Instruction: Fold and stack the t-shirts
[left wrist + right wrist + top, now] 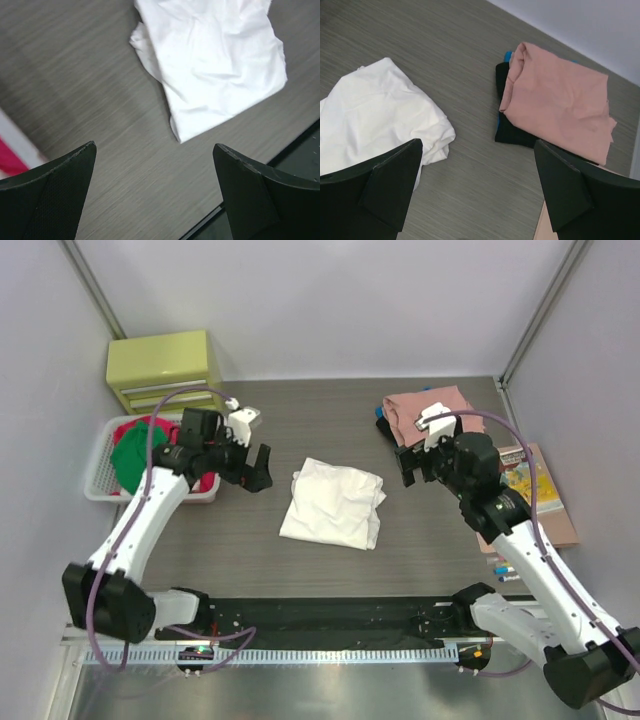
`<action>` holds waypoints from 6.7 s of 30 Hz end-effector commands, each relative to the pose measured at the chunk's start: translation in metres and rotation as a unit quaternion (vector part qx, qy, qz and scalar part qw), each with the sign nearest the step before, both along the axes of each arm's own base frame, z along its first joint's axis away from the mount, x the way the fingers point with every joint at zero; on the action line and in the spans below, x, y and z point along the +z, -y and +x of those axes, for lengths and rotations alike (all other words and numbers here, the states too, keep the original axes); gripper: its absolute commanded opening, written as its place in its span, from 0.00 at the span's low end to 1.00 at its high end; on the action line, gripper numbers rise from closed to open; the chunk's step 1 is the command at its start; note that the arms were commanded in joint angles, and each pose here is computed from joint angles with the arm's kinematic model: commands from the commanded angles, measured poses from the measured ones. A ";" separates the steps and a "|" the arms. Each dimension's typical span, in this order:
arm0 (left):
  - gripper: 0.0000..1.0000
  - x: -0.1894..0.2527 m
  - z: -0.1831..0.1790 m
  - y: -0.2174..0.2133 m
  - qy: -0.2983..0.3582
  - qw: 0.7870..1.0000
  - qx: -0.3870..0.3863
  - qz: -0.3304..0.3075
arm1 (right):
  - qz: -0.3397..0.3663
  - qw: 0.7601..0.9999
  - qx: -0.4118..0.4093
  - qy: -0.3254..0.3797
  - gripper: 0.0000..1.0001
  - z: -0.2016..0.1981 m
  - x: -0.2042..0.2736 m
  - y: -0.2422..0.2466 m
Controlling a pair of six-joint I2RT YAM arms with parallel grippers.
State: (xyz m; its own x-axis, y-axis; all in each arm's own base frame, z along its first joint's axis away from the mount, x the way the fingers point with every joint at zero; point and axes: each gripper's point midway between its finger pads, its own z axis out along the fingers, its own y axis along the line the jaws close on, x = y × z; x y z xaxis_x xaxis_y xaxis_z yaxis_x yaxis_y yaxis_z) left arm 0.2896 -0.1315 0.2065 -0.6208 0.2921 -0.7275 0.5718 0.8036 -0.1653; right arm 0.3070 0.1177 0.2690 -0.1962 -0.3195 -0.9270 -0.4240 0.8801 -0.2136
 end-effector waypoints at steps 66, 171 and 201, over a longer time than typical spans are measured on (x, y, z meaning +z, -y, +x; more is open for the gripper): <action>1.00 -0.171 0.045 0.046 -0.364 0.918 0.037 -0.150 | 0.226 0.849 0.126 -0.460 1.00 0.022 -0.248 -0.047; 0.00 -0.041 0.028 0.131 -0.180 0.961 -0.148 -0.148 | 0.219 0.824 0.331 -0.404 0.01 -0.030 -0.113 -0.113; 0.00 -0.001 0.098 0.170 -0.089 0.979 -0.171 -0.070 | 0.178 0.909 0.242 -0.289 0.01 0.037 -0.072 -0.045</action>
State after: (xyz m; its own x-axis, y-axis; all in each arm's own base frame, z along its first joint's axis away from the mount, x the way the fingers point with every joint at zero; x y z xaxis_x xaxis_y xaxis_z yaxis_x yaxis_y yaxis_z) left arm 0.3712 -0.2947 0.1974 -0.6594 0.3934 -0.6406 0.7318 0.5312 -0.4270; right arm 0.3322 0.1706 0.1791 -0.6524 -0.1934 -0.7328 -0.7042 0.5120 0.4918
